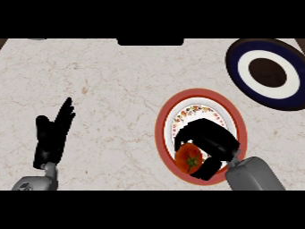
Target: Pick the tomato from the plate and place it in the plate
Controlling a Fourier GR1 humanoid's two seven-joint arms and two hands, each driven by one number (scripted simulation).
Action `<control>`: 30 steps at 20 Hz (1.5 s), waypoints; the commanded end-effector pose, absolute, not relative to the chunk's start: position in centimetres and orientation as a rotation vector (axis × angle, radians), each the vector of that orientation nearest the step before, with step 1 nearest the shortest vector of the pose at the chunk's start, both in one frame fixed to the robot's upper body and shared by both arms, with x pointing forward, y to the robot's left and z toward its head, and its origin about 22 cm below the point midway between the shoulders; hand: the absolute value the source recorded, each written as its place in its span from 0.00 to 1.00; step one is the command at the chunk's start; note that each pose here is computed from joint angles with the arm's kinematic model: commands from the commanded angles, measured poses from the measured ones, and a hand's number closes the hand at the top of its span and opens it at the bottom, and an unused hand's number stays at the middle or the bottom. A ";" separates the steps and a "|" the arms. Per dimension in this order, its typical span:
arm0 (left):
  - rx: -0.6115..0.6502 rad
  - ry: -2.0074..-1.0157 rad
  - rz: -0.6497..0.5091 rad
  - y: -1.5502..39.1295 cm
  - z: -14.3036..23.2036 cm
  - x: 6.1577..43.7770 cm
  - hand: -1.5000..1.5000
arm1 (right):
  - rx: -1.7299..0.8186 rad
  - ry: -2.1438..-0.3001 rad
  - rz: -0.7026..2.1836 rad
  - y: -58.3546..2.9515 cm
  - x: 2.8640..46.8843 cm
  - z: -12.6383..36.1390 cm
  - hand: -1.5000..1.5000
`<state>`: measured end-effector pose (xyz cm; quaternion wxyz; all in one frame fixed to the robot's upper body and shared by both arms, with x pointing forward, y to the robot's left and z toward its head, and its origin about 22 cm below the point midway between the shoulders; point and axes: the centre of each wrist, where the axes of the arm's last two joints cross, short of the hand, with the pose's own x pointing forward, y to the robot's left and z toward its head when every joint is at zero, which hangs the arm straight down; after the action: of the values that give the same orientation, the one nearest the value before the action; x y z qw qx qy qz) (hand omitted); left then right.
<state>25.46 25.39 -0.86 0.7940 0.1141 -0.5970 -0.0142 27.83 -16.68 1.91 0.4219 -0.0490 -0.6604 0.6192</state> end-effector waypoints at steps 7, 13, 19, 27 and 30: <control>0.249 -1.289 -0.023 26.3 -1.2 24.7 0.50 | -0.574 -1.529 1.324 -18.8 32.7 3.6 1.00; 0.217 -1.295 -0.064 24.2 -1.5 24.9 0.50 | -1.049 -1.316 1.058 -19.6 37.2 6.4 1.00; 0.240 -1.296 -0.044 24.7 -1.8 26.0 0.50 | -1.195 -1.473 0.953 -17.9 38.6 7.2 1.00; 0.238 -1.289 -0.019 25.5 -2.0 23.7 0.50 | -1.463 -1.576 0.636 -20.0 37.4 12.5 1.00; 0.253 -1.278 -0.027 25.1 0.0 26.4 0.50 | -1.468 -1.505 0.567 -19.9 39.7 13.3 1.00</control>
<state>24.88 25.25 -1.14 0.7941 0.1152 -0.5966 -0.0152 38.65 -19.08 12.73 0.4537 -0.5774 -0.6257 0.2632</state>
